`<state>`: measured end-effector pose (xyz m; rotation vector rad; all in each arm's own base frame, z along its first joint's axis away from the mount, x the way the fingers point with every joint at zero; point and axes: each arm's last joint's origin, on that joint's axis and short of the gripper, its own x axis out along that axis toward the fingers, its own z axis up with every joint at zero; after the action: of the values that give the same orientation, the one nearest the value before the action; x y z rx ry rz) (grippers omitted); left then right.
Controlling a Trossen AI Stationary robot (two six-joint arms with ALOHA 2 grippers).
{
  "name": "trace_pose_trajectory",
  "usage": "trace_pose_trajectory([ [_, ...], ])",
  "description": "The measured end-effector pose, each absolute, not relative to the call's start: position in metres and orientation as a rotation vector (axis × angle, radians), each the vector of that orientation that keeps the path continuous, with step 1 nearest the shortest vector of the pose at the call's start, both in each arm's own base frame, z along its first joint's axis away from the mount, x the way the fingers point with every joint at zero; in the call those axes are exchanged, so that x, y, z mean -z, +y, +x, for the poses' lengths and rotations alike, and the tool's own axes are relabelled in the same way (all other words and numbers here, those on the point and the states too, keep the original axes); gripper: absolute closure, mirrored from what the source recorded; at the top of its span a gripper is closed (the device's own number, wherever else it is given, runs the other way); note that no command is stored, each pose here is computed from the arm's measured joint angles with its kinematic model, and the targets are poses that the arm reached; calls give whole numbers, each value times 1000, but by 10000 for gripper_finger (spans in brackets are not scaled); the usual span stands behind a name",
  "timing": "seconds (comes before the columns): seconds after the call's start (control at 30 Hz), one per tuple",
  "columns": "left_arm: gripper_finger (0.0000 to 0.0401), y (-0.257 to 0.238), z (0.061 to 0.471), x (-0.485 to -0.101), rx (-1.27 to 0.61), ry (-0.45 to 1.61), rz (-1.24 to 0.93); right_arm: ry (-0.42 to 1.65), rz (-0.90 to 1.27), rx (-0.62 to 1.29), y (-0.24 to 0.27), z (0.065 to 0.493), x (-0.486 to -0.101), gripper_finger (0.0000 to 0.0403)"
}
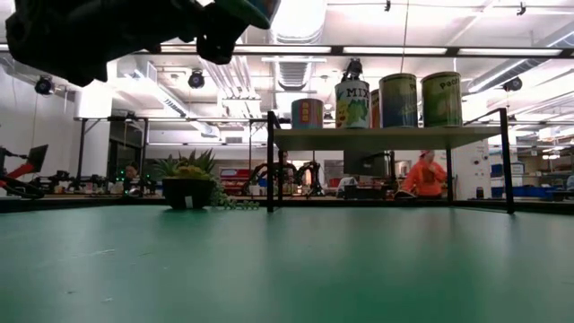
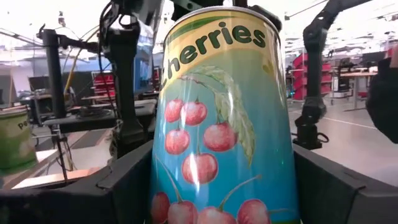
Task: Pick and place cans onto a shelf
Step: Put the canned cherries on the shelf
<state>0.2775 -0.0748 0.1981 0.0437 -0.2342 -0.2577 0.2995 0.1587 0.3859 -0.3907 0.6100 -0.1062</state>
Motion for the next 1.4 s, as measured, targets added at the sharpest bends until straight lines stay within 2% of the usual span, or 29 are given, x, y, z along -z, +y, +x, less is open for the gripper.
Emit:
trace_pose_trajectory([
  [0.2, 113, -75, 277, -197, 264, -231, 40, 707, -375, 75, 161, 319, -388, 39],
  [0.53, 113, -75, 277, -196, 267, -218, 26, 747, -418, 33, 176, 345, -380, 39],
  [1.4, 113, -76, 279, -194, 257, -180, 34, 740, -416, 56, 170, 352, -382, 39],
])
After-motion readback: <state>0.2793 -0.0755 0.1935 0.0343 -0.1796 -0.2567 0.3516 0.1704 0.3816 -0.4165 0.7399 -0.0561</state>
